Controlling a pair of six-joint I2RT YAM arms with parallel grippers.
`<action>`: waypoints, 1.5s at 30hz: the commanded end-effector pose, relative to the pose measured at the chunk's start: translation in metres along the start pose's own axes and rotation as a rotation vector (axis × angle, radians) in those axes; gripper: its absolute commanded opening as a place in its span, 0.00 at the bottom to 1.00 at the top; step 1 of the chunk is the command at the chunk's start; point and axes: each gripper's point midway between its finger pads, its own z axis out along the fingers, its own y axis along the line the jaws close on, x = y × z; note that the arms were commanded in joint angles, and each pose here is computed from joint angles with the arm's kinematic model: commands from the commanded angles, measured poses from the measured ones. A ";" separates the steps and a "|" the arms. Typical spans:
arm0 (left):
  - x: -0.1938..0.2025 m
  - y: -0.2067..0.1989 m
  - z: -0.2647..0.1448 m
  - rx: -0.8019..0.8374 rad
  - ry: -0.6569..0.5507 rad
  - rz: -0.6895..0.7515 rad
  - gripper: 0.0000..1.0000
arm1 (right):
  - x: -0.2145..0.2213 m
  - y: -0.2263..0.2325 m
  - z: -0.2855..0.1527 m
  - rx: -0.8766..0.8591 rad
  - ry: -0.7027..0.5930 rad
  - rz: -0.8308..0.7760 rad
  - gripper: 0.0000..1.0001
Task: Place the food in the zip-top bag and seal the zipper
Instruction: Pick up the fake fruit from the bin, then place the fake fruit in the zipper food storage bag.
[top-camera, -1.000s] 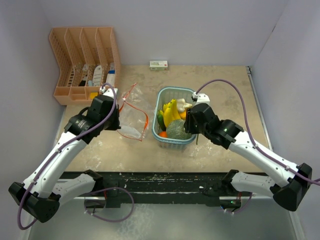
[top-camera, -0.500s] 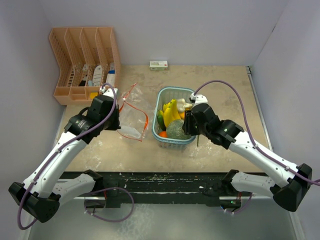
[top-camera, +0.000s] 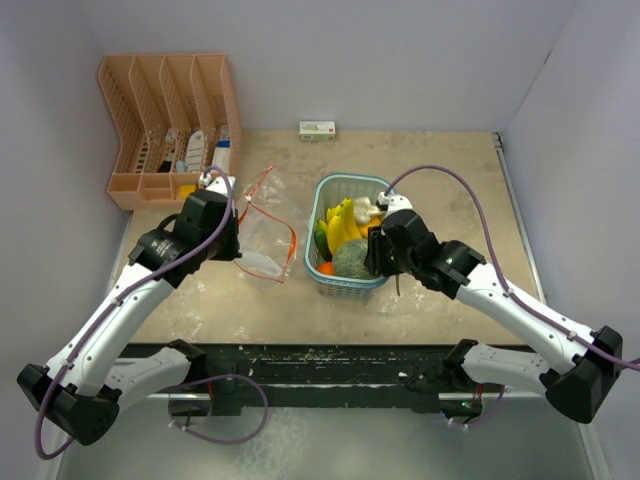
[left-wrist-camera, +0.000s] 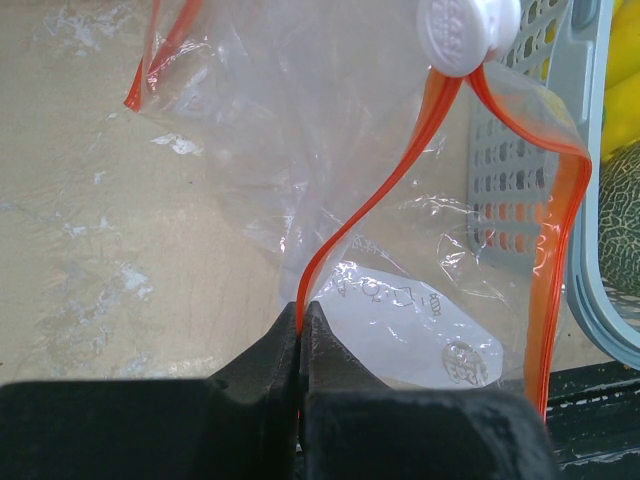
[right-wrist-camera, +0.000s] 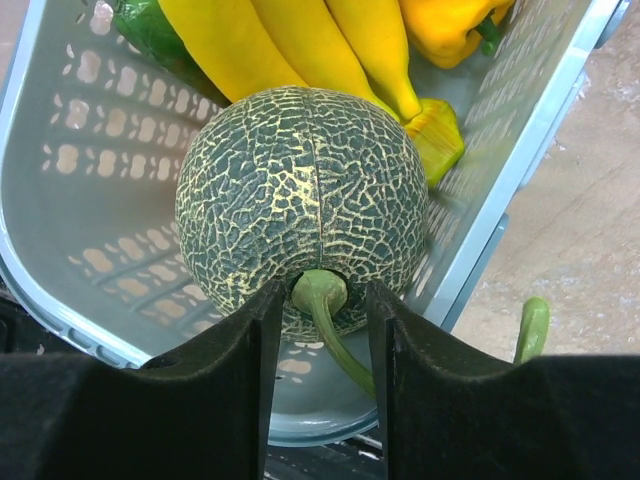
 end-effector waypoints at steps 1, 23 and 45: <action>-0.012 -0.006 -0.004 0.028 -0.050 -0.002 0.00 | 0.009 0.002 -0.010 -0.030 0.050 -0.027 0.43; -0.014 -0.004 -0.008 0.026 -0.064 -0.011 0.00 | -0.044 0.018 -0.045 -0.108 -0.150 0.042 0.00; -0.014 -0.006 -0.005 0.027 -0.055 -0.007 0.00 | -0.118 0.155 -0.122 -0.905 -0.463 -0.092 0.00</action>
